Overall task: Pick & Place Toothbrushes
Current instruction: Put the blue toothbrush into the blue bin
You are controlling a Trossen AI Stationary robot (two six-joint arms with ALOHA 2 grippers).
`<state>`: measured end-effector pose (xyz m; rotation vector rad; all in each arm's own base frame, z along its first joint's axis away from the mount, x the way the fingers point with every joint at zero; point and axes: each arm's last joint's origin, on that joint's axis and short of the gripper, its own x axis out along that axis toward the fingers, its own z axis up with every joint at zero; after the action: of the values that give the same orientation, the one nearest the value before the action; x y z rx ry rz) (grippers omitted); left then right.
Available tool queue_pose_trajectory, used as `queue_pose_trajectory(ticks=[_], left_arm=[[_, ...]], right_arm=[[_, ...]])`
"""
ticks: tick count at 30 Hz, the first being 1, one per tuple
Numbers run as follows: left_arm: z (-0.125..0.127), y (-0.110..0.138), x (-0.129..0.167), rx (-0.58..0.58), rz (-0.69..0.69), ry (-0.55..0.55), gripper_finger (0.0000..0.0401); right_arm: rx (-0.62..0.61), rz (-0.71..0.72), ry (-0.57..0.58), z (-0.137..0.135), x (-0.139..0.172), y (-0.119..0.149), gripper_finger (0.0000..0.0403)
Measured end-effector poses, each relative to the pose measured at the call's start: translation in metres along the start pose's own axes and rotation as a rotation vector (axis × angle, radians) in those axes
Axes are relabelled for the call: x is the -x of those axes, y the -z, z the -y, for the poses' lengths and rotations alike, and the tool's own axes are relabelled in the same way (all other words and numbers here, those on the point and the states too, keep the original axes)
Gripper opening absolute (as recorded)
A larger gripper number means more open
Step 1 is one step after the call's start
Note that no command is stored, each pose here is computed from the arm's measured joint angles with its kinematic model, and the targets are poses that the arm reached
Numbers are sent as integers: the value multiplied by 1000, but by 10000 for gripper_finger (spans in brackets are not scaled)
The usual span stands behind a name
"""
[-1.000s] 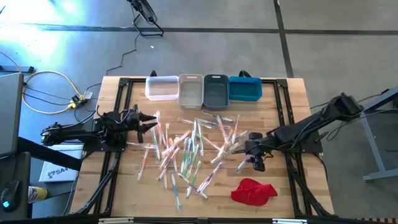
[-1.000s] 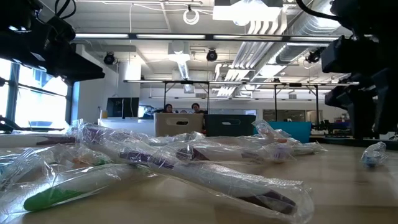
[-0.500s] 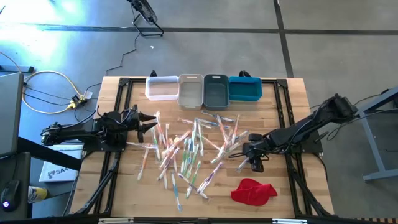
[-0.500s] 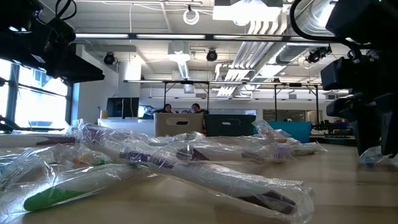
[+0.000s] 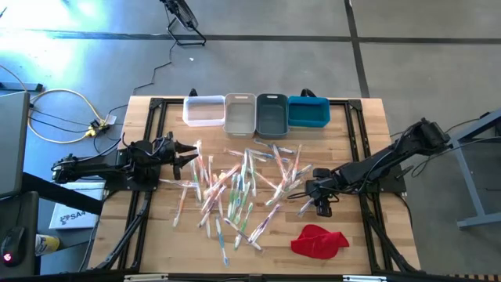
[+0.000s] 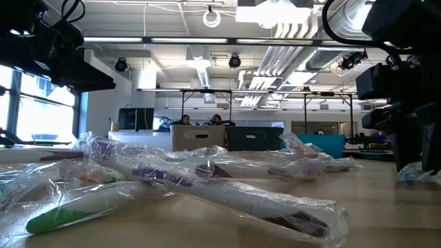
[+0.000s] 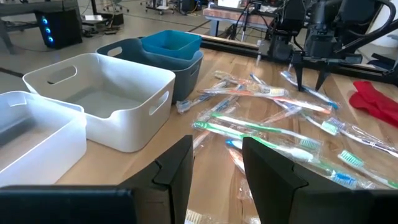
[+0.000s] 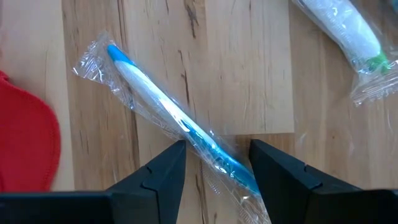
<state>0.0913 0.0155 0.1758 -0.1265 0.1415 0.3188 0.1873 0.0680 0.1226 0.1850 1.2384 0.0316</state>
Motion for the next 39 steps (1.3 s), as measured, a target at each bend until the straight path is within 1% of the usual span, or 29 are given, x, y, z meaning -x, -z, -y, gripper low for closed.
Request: queue_pose_trajectory(ticks=[3, 8, 15, 18, 23, 30, 32, 36, 39], left_arm=[[0, 0, 0, 0, 0, 1, 136], [0, 0, 0, 0, 0, 0, 136], [0, 0, 0, 0, -1, 2, 136], [0, 0, 0, 0, -1, 3, 136], [0, 0, 0, 0, -2, 3, 136], [0, 0, 0, 0, -2, 3, 136], [0, 0, 0, 0, -2, 3, 136], [0, 0, 0, 0, -2, 3, 136], [0, 0, 0, 0, -3, 8, 136]], right_arm=[[-4, 1, 1, 0, 0, 0, 176], [-49, 1, 4, 0, 0, 0, 176], [-52, 0, 4, 0, 0, 0, 171], [-53, 1, 10, 1, -1, 0, 148], [-57, 2, 20, 1, -1, 1, 90], [-115, 9, 23, 1, -1, 0, 20], [-126, 13, 17, 1, -1, 0, 14], [-130, 28, 1, 0, -1, -2, 18], [-130, 35, -9, -1, -1, -3, 14]])
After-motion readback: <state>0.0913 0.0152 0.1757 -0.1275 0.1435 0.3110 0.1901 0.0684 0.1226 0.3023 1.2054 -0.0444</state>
